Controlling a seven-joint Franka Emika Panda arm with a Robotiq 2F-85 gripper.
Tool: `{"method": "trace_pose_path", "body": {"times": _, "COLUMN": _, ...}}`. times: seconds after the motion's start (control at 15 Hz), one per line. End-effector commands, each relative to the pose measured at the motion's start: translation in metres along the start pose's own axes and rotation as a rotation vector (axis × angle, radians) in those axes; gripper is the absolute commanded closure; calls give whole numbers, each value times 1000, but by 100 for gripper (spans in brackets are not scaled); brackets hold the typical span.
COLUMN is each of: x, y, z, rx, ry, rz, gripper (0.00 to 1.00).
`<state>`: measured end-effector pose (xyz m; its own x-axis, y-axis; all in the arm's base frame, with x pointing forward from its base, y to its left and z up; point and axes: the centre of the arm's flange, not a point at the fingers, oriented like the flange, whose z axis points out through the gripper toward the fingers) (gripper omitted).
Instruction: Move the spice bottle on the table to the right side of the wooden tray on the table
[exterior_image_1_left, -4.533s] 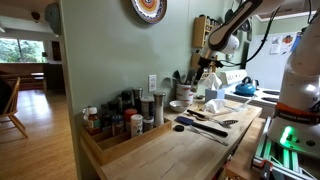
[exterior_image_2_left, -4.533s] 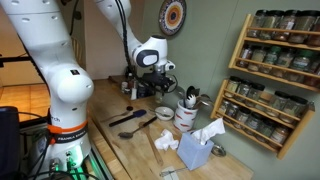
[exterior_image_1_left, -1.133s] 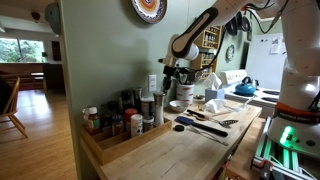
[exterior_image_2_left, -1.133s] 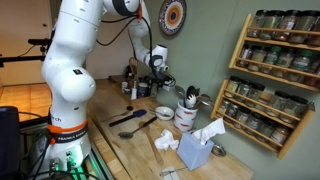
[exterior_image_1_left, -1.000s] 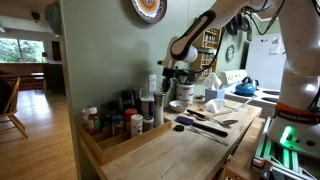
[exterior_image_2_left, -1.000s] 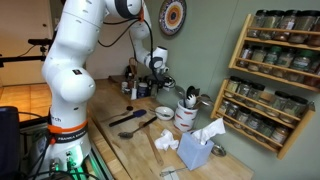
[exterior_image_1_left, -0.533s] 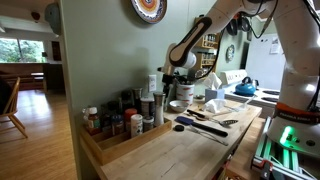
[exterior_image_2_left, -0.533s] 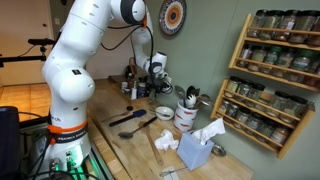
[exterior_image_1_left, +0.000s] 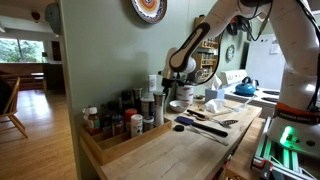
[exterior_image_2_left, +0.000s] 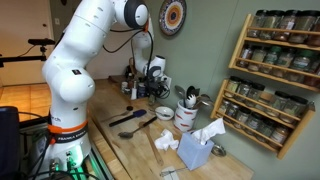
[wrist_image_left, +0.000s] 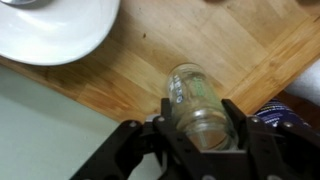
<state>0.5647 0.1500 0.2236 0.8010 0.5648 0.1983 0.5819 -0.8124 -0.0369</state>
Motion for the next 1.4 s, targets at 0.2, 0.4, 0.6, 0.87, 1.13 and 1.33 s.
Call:
{"method": "trace_pose_path", "body": {"times": 0.2, "x": 4, "y": 2, "z": 14, "rx": -45, "ry": 24, "rz": 94, "gripper": 72}}
{"method": "trace_pose_path", "body": {"times": 0.4, "x": 9, "y": 4, "z": 15, "rx": -55, "ry": 30, "rz": 116, "gripper": 72}}
{"method": "trace_pose_path", "body": {"times": 0.6, "x": 11, "y": 7, "z": 16, "rx": -68, "ry": 21, "rz": 136, "gripper": 72}}
{"method": "trace_pose_path", "body": {"times": 0.87, "x": 13, "y": 12, "z": 21, "rx": -72, "ry": 10, "rz": 147, "gripper": 72}}
{"method": "trace_pose_path", "body": {"times": 1.13, "x": 14, "y": 13, "z": 28, "rx": -62, "ry": 3, "rz": 147, "gripper": 72}}
{"method": "trace_pose_path", "body": {"times": 1.33, "x": 13, "y": 15, "z": 31, "rx": -59, "ry": -4, "rz": 139, "gripper": 72}}
